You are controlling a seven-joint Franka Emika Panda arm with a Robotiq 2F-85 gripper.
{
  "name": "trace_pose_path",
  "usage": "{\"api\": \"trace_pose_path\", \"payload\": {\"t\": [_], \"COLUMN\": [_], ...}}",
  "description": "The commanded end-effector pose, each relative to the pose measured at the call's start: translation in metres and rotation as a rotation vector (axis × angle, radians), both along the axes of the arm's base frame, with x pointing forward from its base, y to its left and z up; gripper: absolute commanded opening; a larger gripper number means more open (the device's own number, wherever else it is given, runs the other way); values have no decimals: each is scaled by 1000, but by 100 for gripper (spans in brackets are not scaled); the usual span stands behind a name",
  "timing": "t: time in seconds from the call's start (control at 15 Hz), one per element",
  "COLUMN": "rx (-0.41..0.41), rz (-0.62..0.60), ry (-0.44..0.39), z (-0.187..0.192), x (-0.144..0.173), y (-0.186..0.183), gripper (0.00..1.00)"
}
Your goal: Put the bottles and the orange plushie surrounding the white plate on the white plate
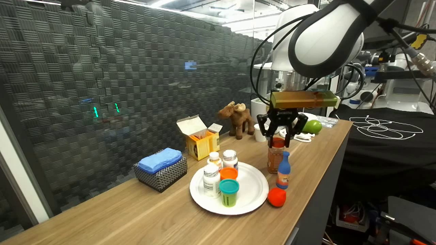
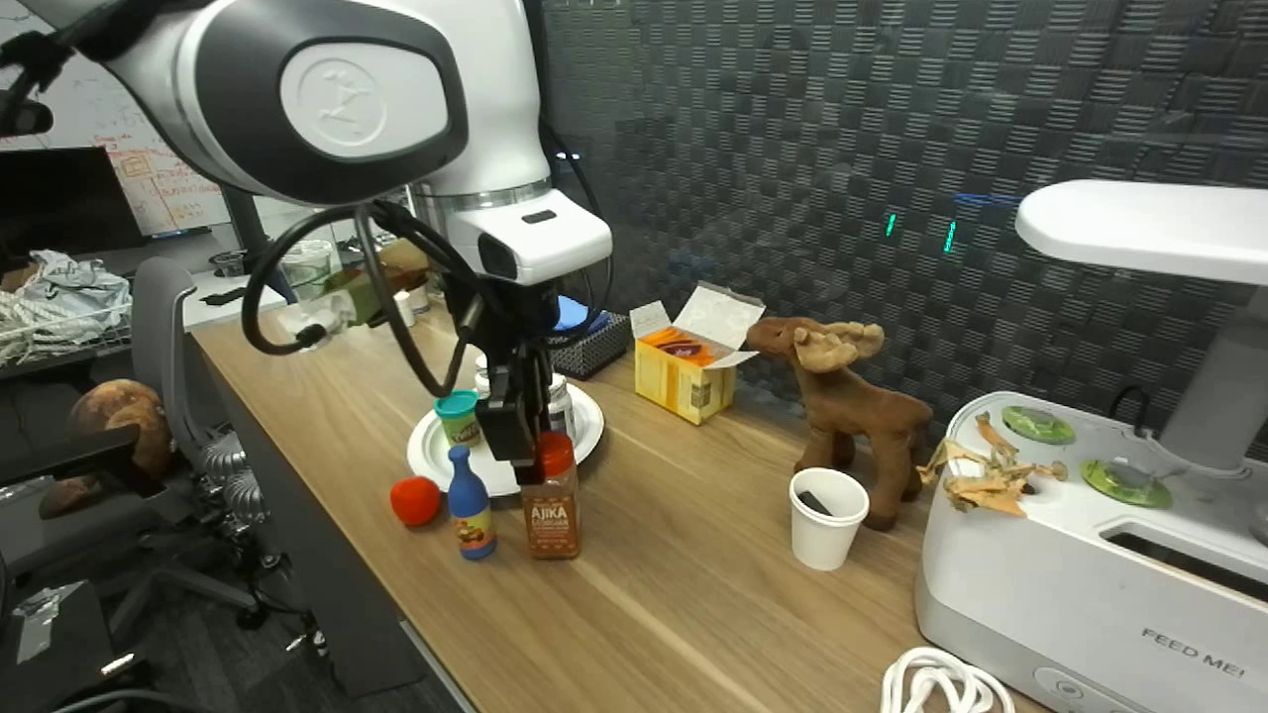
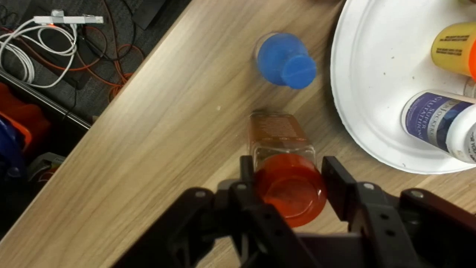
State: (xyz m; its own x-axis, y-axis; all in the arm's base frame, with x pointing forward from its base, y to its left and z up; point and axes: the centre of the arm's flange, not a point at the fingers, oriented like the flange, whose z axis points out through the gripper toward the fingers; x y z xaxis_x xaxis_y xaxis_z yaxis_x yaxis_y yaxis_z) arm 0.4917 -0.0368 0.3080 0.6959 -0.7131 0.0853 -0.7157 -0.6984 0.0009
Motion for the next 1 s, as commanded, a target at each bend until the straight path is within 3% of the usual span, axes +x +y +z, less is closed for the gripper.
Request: {"api": "trace_pose_path", "payload": {"t": [0.0, 0.47, 0.93], "rx": [-31, -131, -87], "rz": [11, 209, 286], "ry": [-52, -125, -89], "z": [26, 64, 42], "x": [-1, 15, 22], "y": [7, 62, 95], "gripper": [24, 24, 24]}}
